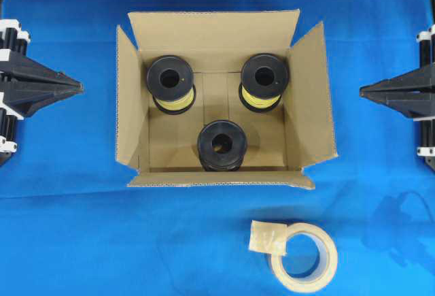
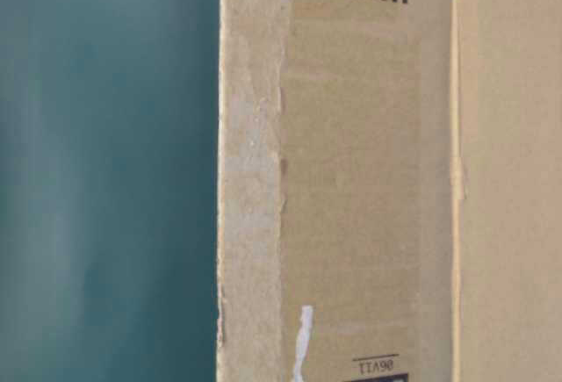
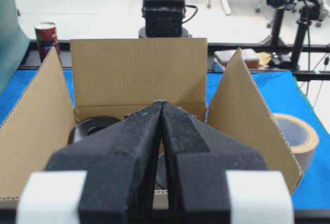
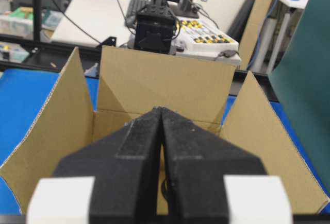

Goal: Close the cardboard box.

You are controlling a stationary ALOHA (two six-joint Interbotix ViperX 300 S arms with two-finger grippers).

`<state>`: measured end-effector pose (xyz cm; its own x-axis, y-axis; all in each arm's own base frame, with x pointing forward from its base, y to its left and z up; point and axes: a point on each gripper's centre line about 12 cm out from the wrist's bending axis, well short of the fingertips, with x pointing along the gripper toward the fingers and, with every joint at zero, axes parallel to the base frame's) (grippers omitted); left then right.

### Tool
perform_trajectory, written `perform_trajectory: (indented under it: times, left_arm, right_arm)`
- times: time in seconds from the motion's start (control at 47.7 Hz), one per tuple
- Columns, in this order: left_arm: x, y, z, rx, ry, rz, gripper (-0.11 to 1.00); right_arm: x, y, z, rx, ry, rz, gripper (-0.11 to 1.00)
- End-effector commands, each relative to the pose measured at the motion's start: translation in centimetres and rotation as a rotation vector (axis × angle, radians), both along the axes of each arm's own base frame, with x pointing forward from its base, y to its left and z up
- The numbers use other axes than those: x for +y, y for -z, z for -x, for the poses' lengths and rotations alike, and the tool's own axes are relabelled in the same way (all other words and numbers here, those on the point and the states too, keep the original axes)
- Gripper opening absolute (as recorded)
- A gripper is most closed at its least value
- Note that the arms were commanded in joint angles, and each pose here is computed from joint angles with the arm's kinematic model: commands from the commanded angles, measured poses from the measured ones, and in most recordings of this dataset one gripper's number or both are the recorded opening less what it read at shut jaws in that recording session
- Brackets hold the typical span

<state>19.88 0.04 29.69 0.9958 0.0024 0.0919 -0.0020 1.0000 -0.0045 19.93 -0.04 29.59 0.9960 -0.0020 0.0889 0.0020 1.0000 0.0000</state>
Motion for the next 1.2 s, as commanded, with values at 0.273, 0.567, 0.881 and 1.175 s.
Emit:
perform_trajectory:
  times: [0.273,0.567,0.881,1.175]
  left_arm:
    - [-0.1,1.7,0.3,0.04,0.001,0.018,0.0]
    - [0.0,6.8,1.6,0.089,-0.004,0.022,0.0]
    - [-0.1,10.8,2.4,0.154,0.002,0.06,0.0]
    - [-0.1,10.9,1.3,0.143,-0.003,0.062,0.0]
  right_arm:
    - [-0.3,0.8,0.1,0.053,0.016,-0.032,0.0]
    - [-0.6,5.7,0.6,0.155,0.042,-0.11,0.0]
    - [-1.3,10.4,0.2,0.223,0.105,-0.171,0.0]
    - [-1.4,10.2,-1.7,0.219,0.115,-0.167,0.0]
